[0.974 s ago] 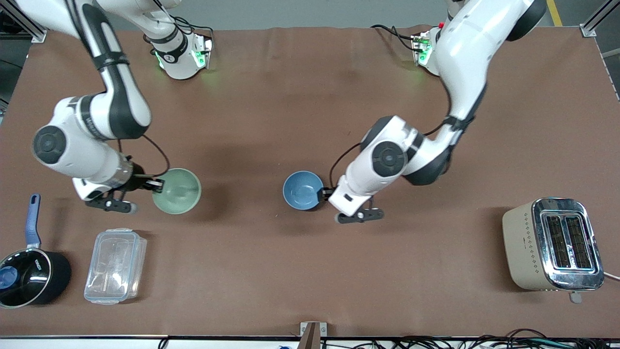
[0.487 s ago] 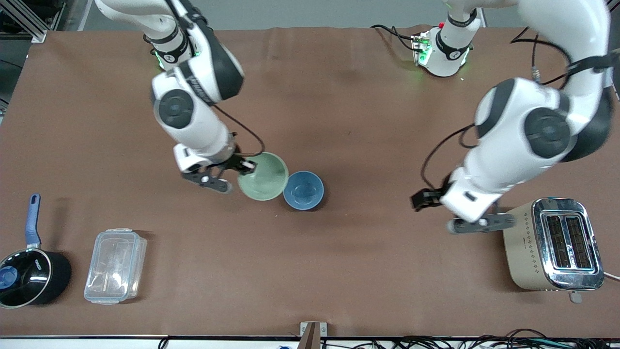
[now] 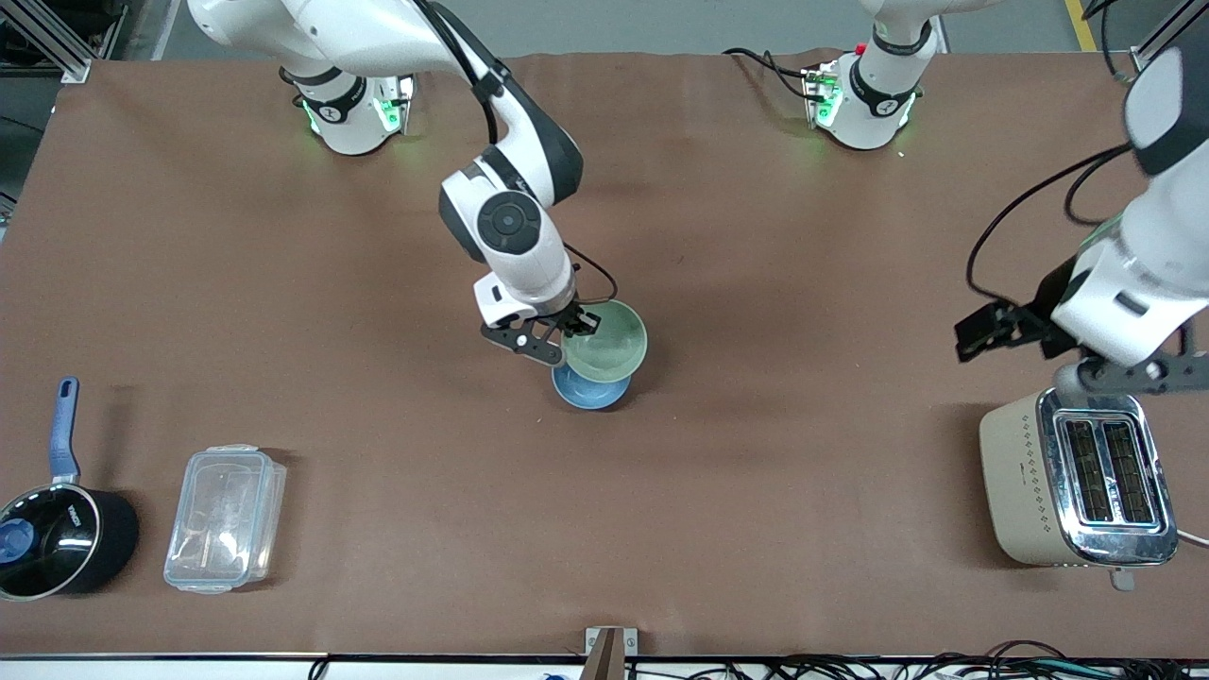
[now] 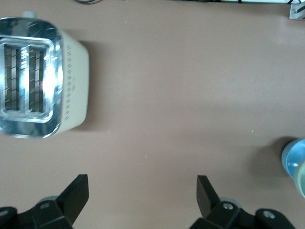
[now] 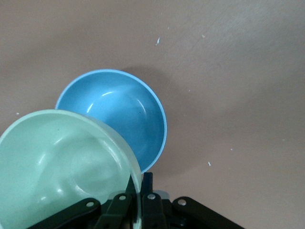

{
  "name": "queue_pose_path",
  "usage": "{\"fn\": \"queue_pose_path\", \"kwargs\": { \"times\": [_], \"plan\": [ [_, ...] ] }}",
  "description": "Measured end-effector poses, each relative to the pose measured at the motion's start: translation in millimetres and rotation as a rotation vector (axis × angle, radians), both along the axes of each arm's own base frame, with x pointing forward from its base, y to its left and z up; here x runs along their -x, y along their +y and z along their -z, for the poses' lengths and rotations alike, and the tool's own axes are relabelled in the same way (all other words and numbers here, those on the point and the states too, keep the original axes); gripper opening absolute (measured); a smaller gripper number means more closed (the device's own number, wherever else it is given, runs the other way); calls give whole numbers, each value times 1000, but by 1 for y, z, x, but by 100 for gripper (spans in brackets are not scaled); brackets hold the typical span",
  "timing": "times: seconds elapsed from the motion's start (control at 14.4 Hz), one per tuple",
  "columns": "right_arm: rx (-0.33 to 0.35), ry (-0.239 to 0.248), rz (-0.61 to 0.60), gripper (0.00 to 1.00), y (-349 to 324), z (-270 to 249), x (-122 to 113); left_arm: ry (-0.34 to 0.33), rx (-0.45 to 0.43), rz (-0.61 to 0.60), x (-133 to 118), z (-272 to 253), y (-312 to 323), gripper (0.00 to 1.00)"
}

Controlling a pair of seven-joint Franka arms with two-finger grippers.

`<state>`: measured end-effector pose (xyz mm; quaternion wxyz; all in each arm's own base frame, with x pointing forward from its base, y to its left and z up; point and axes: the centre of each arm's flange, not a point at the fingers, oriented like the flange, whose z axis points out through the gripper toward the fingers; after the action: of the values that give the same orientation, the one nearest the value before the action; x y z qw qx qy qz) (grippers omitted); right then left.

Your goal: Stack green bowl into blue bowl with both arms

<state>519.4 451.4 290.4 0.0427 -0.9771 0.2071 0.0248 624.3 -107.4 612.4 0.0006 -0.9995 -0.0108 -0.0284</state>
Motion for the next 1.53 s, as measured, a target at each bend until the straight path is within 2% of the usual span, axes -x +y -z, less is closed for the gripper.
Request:
{"fn": "queue_pose_path", "kwargs": {
  "times": [0.35, 0.63, 0.7, 0.83, 1.04, 1.32, 1.53],
  "plan": [
    [9, -3, 6, 5, -2, 16, -5, 14, -51, 78, 41, -45, 25, 100],
    [10, -8, 11, 8, -4, 24, -8, 41, -13, 98, 71, -49, 64, 100],
    [13, -8, 14, 13, -5, 25, -9, 43, -13, 101, 78, -50, 70, 100],
    [11, -15, 21, 32, -8, 23, -14, 45, -15, 102, 88, -52, 70, 100],
    [-2, -35, 43, 62, -15, 4, -31, 48, -16, 116, 90, -50, 62, 100],
    [7, -66, 79, 98, -71, -71, -70, 53, -17, 139, 91, -46, 47, 100],
    [78, -94, 40, 100, -158, -148, -93, 53, -17, 137, 91, -46, 47, 100]
  ]
}}
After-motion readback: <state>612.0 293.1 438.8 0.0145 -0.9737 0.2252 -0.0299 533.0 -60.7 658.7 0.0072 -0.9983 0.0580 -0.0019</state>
